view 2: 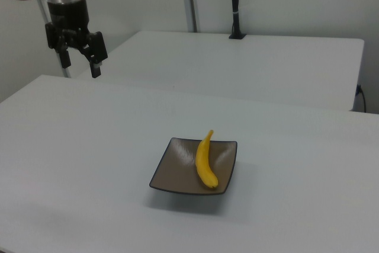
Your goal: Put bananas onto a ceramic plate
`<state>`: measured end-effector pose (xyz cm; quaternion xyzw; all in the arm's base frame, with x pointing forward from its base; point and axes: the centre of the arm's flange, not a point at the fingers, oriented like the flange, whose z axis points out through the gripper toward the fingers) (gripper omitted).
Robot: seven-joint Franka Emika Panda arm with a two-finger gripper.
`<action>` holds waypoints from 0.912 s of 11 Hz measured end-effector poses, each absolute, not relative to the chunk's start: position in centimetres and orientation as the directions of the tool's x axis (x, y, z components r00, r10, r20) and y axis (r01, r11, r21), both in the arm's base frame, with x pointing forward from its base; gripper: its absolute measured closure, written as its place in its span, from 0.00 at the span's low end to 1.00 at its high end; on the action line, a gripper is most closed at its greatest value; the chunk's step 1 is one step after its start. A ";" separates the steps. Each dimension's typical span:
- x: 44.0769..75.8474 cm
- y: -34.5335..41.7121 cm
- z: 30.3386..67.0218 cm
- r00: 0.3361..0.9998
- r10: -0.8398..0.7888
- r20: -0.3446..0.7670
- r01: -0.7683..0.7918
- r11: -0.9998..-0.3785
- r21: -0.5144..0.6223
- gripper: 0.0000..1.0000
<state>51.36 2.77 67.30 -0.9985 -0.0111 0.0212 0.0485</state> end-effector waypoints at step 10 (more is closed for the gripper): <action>55.1 5.0 63.5 0.992 0.084 0.099 0.093 -0.992 -0.086 0.00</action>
